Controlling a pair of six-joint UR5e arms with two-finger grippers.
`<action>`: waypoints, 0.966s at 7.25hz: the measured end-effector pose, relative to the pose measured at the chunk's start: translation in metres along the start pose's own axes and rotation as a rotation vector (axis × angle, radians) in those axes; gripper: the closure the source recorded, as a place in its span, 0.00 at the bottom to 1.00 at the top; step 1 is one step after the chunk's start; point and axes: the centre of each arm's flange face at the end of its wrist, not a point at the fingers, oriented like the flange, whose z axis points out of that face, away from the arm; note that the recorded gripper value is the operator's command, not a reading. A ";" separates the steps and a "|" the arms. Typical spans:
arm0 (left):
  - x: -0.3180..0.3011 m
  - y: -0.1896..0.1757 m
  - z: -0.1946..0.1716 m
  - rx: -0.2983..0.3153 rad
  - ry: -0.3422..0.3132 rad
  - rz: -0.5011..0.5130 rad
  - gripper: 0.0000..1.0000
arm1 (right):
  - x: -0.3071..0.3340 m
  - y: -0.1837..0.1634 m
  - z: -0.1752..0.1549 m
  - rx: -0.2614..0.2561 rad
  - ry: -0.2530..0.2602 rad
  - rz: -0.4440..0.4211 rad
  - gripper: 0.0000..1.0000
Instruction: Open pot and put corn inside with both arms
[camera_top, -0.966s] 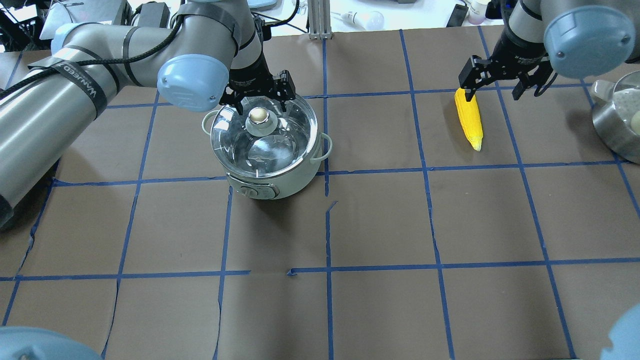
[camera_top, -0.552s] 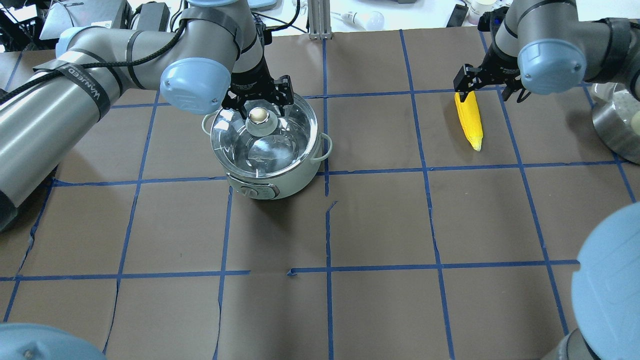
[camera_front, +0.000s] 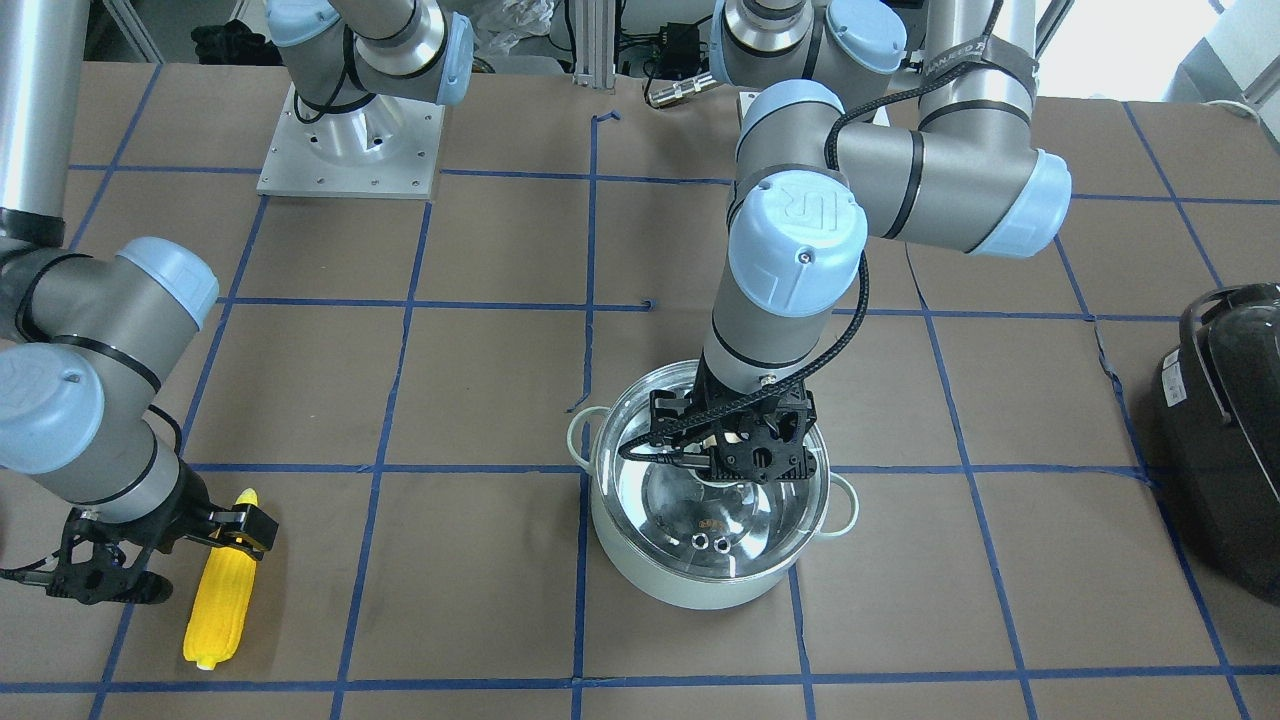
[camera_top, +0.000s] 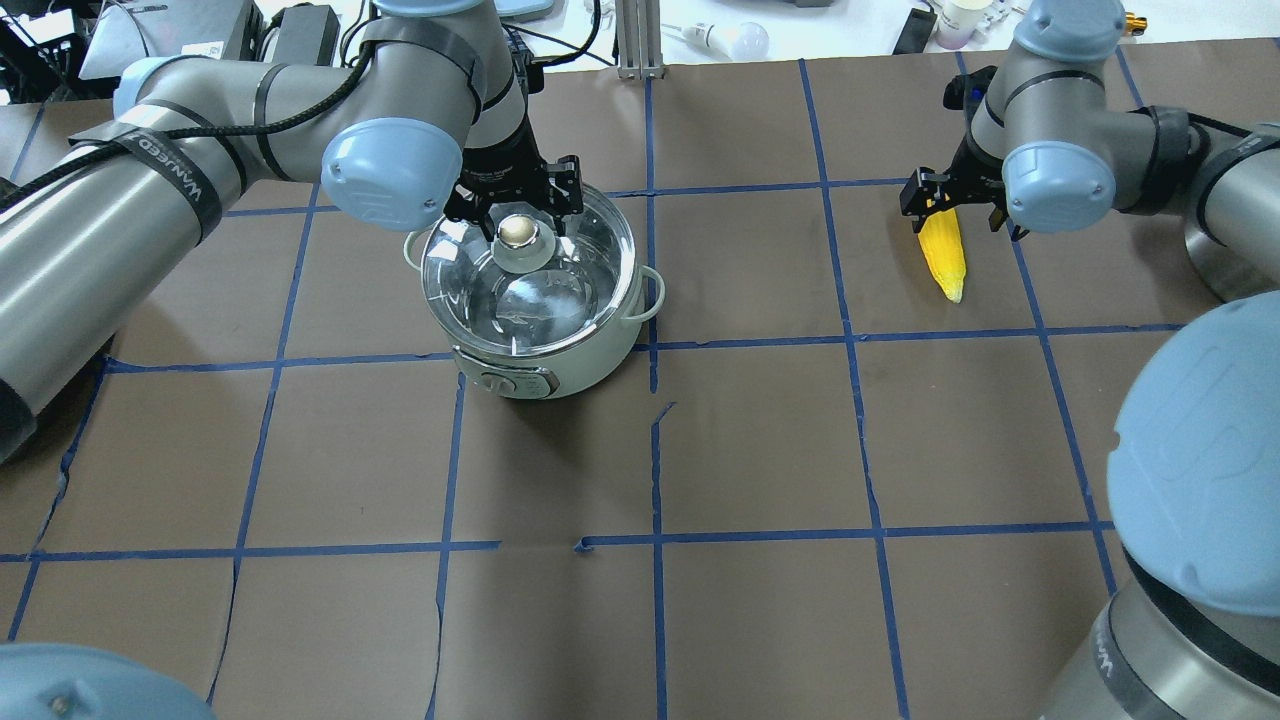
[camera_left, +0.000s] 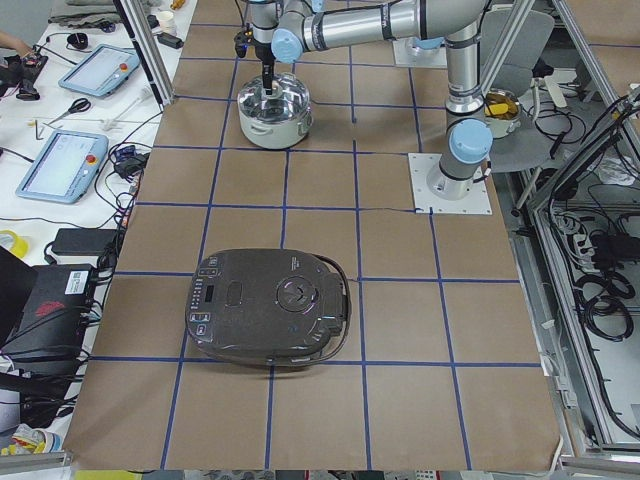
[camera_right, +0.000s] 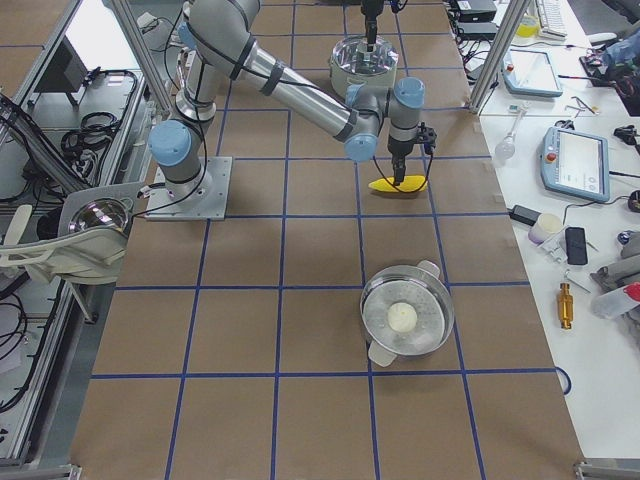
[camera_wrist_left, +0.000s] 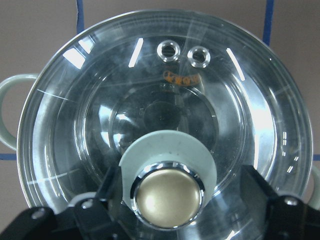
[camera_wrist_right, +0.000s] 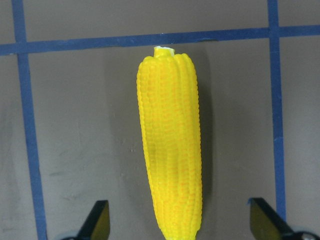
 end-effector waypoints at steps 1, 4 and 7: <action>0.000 0.000 0.001 -0.002 -0.002 0.000 0.47 | 0.000 -0.001 0.014 -0.010 -0.002 0.000 0.00; -0.001 0.001 0.001 -0.004 -0.006 -0.001 0.79 | 0.000 -0.003 0.037 -0.022 -0.005 -0.001 0.59; -0.003 0.002 -0.012 0.007 -0.002 -0.005 0.91 | 0.000 -0.005 0.038 -0.017 -0.012 0.006 1.00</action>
